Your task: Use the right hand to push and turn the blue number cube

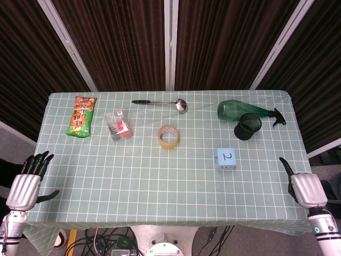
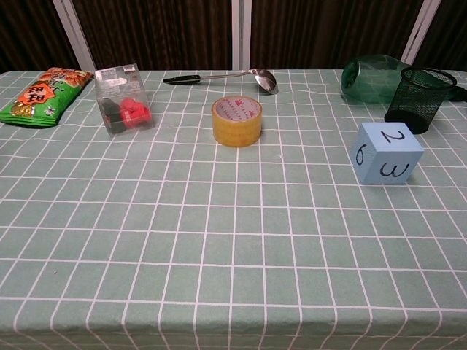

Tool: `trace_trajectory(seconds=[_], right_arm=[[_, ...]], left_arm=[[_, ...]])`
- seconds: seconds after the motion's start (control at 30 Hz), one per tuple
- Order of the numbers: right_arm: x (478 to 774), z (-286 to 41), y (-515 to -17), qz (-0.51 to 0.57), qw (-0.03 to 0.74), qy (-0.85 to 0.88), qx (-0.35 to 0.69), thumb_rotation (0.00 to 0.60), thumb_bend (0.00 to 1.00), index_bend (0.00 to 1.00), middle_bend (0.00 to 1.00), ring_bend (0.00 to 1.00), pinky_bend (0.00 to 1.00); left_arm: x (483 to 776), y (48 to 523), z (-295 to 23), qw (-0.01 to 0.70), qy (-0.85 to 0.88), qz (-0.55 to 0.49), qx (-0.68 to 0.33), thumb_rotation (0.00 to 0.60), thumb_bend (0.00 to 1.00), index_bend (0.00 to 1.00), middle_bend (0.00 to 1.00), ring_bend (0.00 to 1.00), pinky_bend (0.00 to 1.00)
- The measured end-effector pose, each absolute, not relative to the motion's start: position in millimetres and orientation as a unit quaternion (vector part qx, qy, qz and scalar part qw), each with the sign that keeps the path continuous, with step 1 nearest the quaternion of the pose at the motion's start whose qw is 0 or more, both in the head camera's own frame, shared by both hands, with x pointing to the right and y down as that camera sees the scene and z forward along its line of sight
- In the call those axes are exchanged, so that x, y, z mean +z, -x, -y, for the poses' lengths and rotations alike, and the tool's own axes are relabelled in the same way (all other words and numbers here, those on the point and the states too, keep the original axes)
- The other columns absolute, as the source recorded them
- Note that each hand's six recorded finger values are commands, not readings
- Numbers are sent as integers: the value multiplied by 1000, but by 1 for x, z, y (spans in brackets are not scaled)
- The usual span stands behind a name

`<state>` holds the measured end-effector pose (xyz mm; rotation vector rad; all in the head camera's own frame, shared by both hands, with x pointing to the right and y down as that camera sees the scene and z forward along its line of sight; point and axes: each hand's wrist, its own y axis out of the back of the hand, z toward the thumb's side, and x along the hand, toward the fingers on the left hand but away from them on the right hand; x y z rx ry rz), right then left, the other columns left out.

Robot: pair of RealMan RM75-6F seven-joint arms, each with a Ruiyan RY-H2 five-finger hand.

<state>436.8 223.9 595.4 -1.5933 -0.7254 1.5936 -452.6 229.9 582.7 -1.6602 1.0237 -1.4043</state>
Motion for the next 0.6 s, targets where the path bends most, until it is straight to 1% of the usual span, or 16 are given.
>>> trace_trajectory(seconds=[0.13, 0.37, 0.47, 0.6], right_arm=[[601, -218, -427, 263, 369, 636, 624, 600, 1000, 0, 992, 822, 709], [619, -202, -409, 226, 322, 666, 634, 600, 1000, 0, 996, 822, 709], [628, -190, -399, 216, 295, 682, 634, 600, 1000, 0, 996, 822, 709], [640, -177, -383, 216, 230, 715, 624, 600, 1000, 0, 996, 822, 709]], left_arm=[[584, 452, -230, 360, 646, -395, -545, 600, 0, 46, 0, 0, 5], [586, 453, -228, 357, 648, -393, -546, 600, 0, 46, 0, 0, 5], [586, 455, -227, 356, 648, -392, -547, 600, 0, 46, 0, 0, 5], [587, 457, -227, 353, 648, -393, -549, 600, 0, 46, 0, 0, 5]])
